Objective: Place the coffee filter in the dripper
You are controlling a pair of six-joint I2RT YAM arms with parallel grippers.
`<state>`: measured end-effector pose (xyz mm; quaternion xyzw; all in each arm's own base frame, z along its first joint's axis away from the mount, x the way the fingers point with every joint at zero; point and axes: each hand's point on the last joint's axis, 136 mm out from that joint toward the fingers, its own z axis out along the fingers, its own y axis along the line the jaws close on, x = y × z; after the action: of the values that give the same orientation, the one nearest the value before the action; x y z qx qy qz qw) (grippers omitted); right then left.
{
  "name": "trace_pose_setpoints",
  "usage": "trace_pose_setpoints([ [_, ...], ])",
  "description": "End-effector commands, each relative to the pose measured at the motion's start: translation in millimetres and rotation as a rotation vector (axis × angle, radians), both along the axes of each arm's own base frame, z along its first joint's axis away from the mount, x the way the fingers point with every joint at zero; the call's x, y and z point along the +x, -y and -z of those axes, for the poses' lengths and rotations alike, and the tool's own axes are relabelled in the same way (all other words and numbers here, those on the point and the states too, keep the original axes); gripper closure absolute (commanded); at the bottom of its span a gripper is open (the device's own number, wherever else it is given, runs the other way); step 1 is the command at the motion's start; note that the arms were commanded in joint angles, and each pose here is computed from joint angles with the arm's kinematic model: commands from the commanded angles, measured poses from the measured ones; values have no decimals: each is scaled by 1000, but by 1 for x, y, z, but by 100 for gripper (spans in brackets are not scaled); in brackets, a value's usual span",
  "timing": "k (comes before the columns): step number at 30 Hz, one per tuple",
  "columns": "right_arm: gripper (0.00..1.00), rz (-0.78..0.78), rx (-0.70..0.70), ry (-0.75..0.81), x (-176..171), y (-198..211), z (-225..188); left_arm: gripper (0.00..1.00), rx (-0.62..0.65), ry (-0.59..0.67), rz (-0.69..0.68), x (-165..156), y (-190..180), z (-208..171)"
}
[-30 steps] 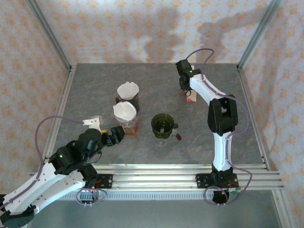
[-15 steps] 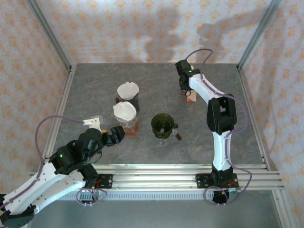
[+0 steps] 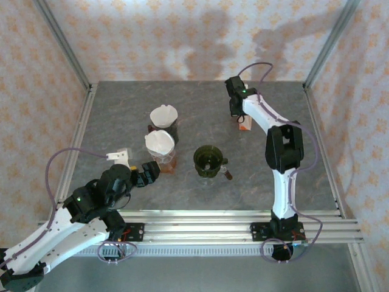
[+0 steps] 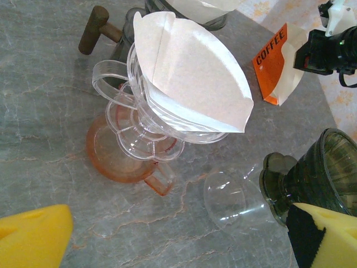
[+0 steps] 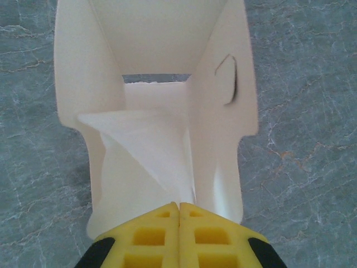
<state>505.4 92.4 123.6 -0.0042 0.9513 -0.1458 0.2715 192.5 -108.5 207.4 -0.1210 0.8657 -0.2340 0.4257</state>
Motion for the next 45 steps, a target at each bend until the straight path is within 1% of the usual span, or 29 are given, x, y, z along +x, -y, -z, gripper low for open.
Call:
trace_pose_setpoints([
  [1,100,34,44,94,-14,7,-52,0,-4,13,-10,1,-2,-6],
  [8,100,66,92,171,-55,14,-91,0,-16,23,-1,3,1,-12],
  [12,100,51,139,247,-91,12,-124,0,-24,30,9,3,3,-16],
  [15,100,7,190,290,-123,1,-146,0,-31,35,19,4,6,-20],
  [19,100,-72,307,311,-170,-16,-172,0,-31,54,36,5,10,-30],
  [21,100,-118,423,303,-195,-26,-185,0,-28,63,43,6,11,-35],
  [23,100,-172,542,276,-220,-40,-197,0,-28,70,50,7,12,-39],
  [26,100,-239,660,171,-256,-58,-208,0,-28,70,60,9,16,-39],
  [29,100,-275,747,38,-289,-75,-211,0,-37,69,73,11,22,-39],
  [33,100,-261,784,-158,-324,-88,-204,0,-43,61,83,13,27,-37],
  [36,100,-232,824,-240,-340,-95,-202,0,-48,62,89,14,30,-37],
  [39,100,-175,817,-319,-345,-101,-190,0,-51,60,94,15,32,-37],
  [45,100,-114,786,-363,-336,-107,-183,0,-67,60,111,16,37,-40],
])
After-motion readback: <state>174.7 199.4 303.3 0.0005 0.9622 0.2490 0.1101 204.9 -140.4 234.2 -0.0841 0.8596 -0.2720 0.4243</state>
